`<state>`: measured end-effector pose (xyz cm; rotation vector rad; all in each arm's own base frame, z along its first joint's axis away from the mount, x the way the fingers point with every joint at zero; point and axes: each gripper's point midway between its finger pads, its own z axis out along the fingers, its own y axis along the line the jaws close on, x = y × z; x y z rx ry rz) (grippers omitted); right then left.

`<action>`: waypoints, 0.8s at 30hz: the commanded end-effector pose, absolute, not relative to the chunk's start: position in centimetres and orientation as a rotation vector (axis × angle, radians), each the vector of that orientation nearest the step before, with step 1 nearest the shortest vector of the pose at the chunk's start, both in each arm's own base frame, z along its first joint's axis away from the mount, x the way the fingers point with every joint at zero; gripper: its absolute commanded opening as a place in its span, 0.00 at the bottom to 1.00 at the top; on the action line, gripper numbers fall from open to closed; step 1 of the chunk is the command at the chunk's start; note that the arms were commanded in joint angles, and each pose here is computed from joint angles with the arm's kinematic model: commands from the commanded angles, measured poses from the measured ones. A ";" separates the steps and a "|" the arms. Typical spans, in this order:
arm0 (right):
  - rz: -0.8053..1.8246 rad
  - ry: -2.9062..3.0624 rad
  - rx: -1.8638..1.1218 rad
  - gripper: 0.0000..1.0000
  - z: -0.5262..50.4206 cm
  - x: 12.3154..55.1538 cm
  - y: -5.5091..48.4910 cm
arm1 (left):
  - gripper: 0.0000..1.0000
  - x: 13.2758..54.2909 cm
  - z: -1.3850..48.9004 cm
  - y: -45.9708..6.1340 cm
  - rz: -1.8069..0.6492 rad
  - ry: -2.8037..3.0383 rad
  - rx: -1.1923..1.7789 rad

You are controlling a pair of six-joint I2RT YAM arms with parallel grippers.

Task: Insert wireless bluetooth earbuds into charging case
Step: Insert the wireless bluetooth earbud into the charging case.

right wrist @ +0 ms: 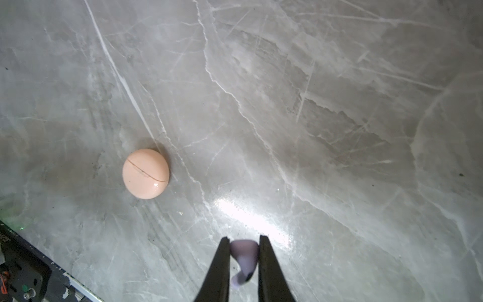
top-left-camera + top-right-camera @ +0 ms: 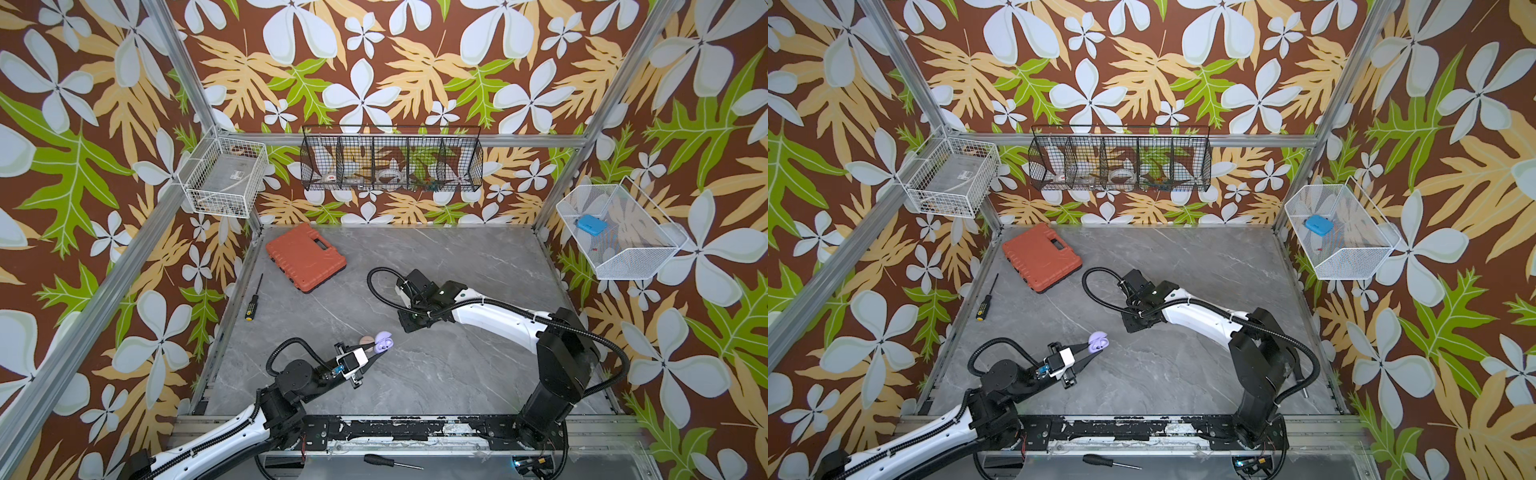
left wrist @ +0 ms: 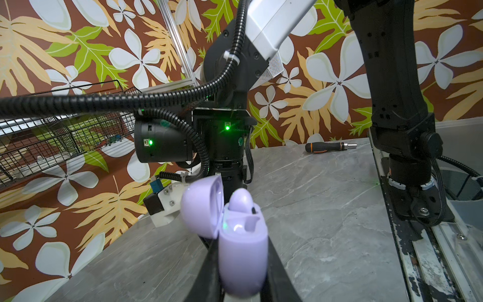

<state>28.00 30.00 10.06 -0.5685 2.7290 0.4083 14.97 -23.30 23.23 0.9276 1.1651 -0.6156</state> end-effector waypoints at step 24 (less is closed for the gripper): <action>0.448 2.579 -0.537 0.16 16.8 27.7 28.8 | 0.00 17.1 28.9 -22.0 -0.843 1.288 0.544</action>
